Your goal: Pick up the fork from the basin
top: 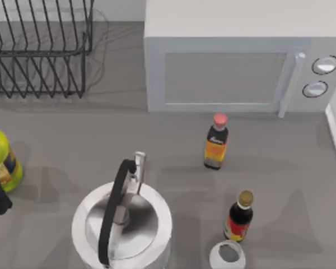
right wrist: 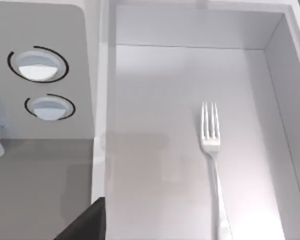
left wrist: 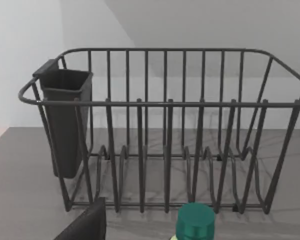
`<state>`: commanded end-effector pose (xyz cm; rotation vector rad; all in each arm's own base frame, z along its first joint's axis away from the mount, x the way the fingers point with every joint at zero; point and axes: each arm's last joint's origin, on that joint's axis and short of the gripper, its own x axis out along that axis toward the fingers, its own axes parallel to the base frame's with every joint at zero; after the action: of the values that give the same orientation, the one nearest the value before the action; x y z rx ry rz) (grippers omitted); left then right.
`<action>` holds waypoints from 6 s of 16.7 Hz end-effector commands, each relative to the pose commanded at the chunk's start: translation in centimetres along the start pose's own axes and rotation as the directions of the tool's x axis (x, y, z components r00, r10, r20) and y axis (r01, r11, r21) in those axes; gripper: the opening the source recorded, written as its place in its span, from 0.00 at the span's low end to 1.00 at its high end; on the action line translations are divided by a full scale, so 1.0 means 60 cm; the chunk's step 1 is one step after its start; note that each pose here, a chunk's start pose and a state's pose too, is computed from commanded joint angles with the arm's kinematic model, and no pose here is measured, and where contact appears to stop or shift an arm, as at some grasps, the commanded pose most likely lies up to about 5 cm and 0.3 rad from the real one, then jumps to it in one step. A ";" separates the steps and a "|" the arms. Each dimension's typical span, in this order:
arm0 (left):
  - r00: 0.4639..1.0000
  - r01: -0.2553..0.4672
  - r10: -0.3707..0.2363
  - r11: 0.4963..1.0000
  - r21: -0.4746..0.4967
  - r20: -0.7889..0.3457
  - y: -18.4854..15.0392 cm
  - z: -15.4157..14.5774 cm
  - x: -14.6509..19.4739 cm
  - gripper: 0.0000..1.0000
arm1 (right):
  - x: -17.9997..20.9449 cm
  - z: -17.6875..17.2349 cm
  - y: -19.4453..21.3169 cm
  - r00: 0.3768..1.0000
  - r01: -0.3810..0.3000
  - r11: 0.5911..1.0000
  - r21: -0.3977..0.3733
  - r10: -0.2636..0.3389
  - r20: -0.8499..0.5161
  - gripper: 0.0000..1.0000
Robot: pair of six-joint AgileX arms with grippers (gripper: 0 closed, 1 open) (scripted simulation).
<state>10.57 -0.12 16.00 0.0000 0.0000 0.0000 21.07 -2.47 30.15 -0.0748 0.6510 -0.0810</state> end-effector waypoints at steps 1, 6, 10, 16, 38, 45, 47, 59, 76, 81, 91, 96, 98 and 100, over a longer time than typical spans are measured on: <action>1.000 0.000 0.000 1.000 0.000 0.000 0.000 0.000 0.000 1.00 | 0.025 0.030 -0.008 0.997 0.001 1.000 -0.005 -0.001 -0.076 1.00; 1.000 0.000 0.000 1.000 0.000 0.000 0.000 0.000 0.000 1.00 | 0.206 0.124 -0.057 0.901 -0.022 1.000 -0.010 0.016 -0.433 1.00; 1.000 0.000 0.000 1.000 0.000 0.000 0.000 0.000 0.000 1.00 | 0.359 0.121 -0.094 0.769 -0.054 0.998 0.010 0.048 -0.637 1.00; 1.000 0.000 0.000 1.000 0.000 0.000 0.000 0.000 0.000 1.00 | 0.486 0.068 -0.125 0.617 -0.088 0.995 0.046 0.090 -0.782 1.00; 1.000 0.000 0.000 1.000 0.000 0.000 0.000 0.000 0.000 1.00 | 0.644 -0.134 -0.104 0.602 -0.091 0.995 0.050 0.095 -0.793 1.00; 1.000 0.000 0.000 1.000 0.000 0.000 0.000 0.000 0.000 1.00 | 0.644 -0.134 -0.104 0.602 -0.091 0.995 0.050 0.095 -0.793 0.47; 1.000 0.000 0.000 1.000 0.000 0.000 0.000 0.000 0.000 1.00 | 0.644 -0.134 -0.104 0.602 -0.091 0.995 0.050 0.095 -0.793 0.32; 1.000 0.000 0.000 1.000 0.000 0.000 0.000 0.000 0.000 1.00 | 0.644 -0.134 -0.104 0.602 -0.091 0.995 0.050 0.095 -0.793 0.00; 1.000 0.000 0.000 1.000 0.000 0.000 0.000 0.000 0.000 1.00 | 0.476 0.100 -0.130 0.637 -0.085 0.995 0.054 0.096 -0.765 0.00; 1.000 0.000 0.000 1.000 0.000 0.000 0.000 0.000 0.000 1.00 | 0.453 0.100 -0.099 0.582 -0.088 0.993 0.073 0.111 -0.806 0.00; 1.000 0.000 0.000 1.000 0.000 0.000 0.000 0.000 0.000 1.00 | 0.235 0.071 0.148 0.318 -0.041 0.999 0.024 0.036 -0.947 0.00; 1.000 0.000 0.000 1.000 0.000 0.000 0.000 0.000 0.000 1.00 | 0.160 0.073 0.277 0.495 -0.090 0.996 0.007 0.051 -0.867 0.00; 1.000 0.000 0.000 1.000 0.000 0.000 0.000 0.000 0.000 1.00 | 0.150 0.080 0.304 0.567 -0.100 0.995 0.031 0.082 -0.820 0.00; 1.000 0.000 0.000 1.000 0.000 0.000 0.000 0.000 0.000 1.00 | 0.150 0.085 0.312 0.600 -0.092 0.995 0.049 0.094 -0.795 0.00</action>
<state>10.57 -0.12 16.00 0.0000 0.0000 0.0000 32.30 15.50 27.00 0.0060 1.5737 -0.0066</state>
